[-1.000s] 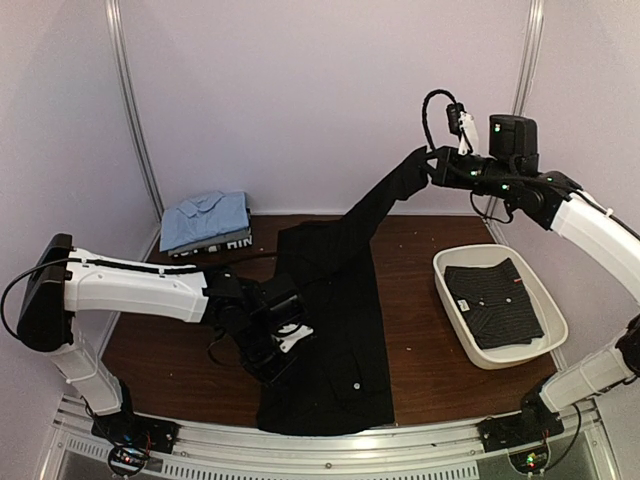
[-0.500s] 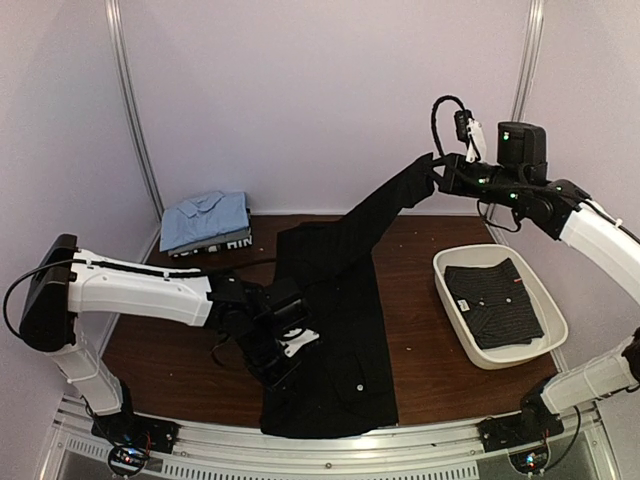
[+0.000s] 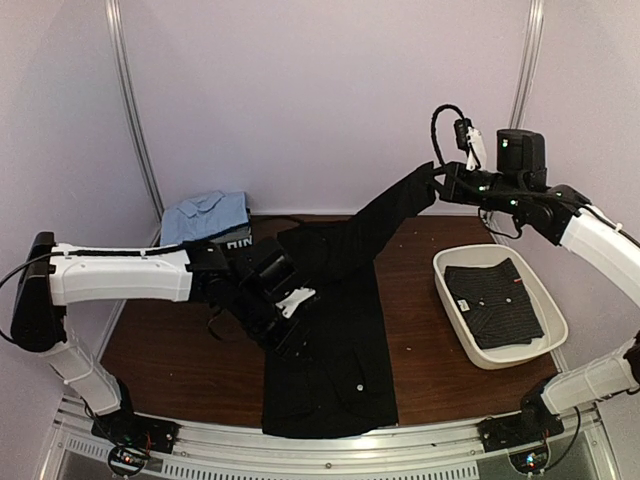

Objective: Fold and stack the long sleeve shirts
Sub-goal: Fold the 1/3-folded shirt at the center of the board, then fold the sleeve of the rectangle-folded shirt.

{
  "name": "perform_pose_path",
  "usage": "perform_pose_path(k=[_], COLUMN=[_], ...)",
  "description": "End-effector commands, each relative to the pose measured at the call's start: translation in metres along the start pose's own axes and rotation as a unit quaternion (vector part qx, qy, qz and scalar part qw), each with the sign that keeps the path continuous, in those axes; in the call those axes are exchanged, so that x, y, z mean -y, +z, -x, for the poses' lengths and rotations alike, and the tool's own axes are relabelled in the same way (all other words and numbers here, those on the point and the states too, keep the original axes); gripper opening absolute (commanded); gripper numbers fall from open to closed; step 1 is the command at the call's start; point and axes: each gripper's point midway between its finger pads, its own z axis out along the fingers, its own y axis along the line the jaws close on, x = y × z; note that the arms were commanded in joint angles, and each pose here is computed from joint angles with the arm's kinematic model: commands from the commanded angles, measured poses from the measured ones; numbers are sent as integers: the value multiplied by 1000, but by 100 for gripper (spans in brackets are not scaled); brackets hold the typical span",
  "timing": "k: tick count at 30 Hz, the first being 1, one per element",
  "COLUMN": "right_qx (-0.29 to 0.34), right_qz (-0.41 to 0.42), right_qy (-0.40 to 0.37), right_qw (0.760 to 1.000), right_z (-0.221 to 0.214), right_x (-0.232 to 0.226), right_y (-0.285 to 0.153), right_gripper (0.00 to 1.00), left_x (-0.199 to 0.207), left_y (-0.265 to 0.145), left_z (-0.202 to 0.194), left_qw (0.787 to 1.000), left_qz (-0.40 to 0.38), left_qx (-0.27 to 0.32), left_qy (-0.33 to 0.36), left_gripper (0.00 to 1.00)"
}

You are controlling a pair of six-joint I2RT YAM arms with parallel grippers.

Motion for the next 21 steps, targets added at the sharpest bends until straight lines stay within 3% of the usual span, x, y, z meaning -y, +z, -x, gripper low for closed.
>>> perform_pose_path(k=[1, 6, 12, 21], right_qx=[9, 1, -16, 25], right_qz=[-6, 10, 29, 37], right_qy=[-3, -2, -3, -18], right_qw=[1000, 1000, 999, 999], right_z=[2, -8, -22, 16], right_x=[2, -1, -5, -19], right_y=[-9, -5, 4, 0], right_gripper=[0, 0, 0, 1], left_x=[-4, -61, -129, -192], left_y=[-36, -56, -71, -40], left_z=[38, 72, 125, 178], left_qw=[996, 986, 970, 963], left_qz=[-22, 21, 57, 56], left_qx=[84, 146, 202, 211], left_qy=[-19, -80, -126, -156], left_gripper=[54, 50, 38, 29])
